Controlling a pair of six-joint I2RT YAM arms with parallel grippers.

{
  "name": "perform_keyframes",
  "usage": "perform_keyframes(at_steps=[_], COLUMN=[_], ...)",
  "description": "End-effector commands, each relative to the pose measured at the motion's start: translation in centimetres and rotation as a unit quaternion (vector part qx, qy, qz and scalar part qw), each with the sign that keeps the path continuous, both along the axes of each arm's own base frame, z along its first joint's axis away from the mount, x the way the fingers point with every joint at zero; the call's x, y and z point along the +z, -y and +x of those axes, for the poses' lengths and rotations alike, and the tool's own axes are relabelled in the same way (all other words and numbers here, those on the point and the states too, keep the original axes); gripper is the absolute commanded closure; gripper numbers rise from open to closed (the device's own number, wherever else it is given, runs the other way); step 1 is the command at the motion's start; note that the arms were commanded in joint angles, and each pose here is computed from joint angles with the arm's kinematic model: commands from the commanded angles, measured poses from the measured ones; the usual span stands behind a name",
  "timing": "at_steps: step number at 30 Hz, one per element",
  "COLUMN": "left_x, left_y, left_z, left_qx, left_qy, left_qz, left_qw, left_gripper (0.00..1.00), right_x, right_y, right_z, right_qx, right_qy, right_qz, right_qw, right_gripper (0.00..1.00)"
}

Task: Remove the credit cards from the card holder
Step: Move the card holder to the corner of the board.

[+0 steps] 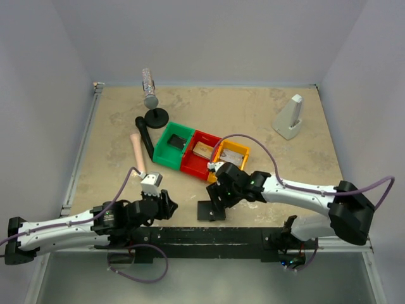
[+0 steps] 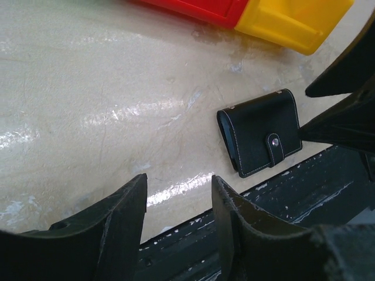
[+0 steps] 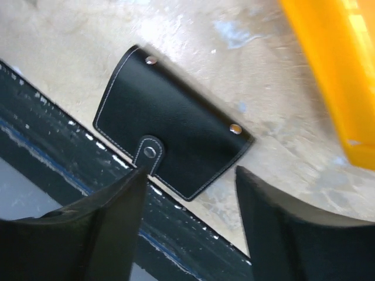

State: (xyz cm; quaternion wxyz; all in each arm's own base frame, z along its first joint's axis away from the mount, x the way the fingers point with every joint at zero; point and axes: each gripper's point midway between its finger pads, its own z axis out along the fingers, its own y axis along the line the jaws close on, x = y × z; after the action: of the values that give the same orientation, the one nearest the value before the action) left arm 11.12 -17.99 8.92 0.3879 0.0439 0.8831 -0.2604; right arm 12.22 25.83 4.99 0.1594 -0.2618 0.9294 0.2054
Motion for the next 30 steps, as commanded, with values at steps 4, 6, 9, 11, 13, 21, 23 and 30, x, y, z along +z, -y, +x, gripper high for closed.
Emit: perform_keyframes(at_steps=[4,6,9,11,13,21,23,30], left_x=[-0.4,-0.8,-1.0,-0.4,0.5,2.7,2.2,0.7], left_y=[-0.2,-0.6,-1.2,0.0,1.6,6.1,7.3,10.4], left_z=[1.4,1.9,2.2,2.0,1.9,3.2,3.6,4.6], left_qx=[0.032,0.064,0.103,0.052,0.010,-0.069,-0.083,-0.114], left_qy=[0.028,0.021,0.008,0.027,0.044,0.081,0.077,0.059], left_qz=[0.007,0.004,0.003,0.010,0.001,0.076,0.102,0.092], left_qw=[0.999,0.998,0.995,0.998,0.999,0.991,0.988,0.987], left_gripper=[0.44,0.48,0.61,0.55,0.41,0.46,0.48,0.56], right_x=[5.3,5.2,5.4,5.4,5.3,3.4,2.4,0.4], right_y=[6.4,7.4,7.4,5.7,5.2,2.2,1.2,-1.3], right_z=[4.3,3.8,3.6,3.0,2.7,-1.5,-2.8,-6.3], right_qx=[-0.149,-0.184,-0.232,-0.212,-0.210,-0.134,-0.117,-0.072], right_qy=[0.156,0.151,0.156,0.149,0.143,0.065,0.049,0.035], right_qz=[-0.058,-0.047,0.038,0.112,0.134,0.122,0.110,0.064], right_qw=[0.975,0.970,0.959,0.959,0.958,0.981,0.986,0.995], right_gripper=[0.15,0.01,0.03,0.26,0.33,0.56,0.64,0.89])
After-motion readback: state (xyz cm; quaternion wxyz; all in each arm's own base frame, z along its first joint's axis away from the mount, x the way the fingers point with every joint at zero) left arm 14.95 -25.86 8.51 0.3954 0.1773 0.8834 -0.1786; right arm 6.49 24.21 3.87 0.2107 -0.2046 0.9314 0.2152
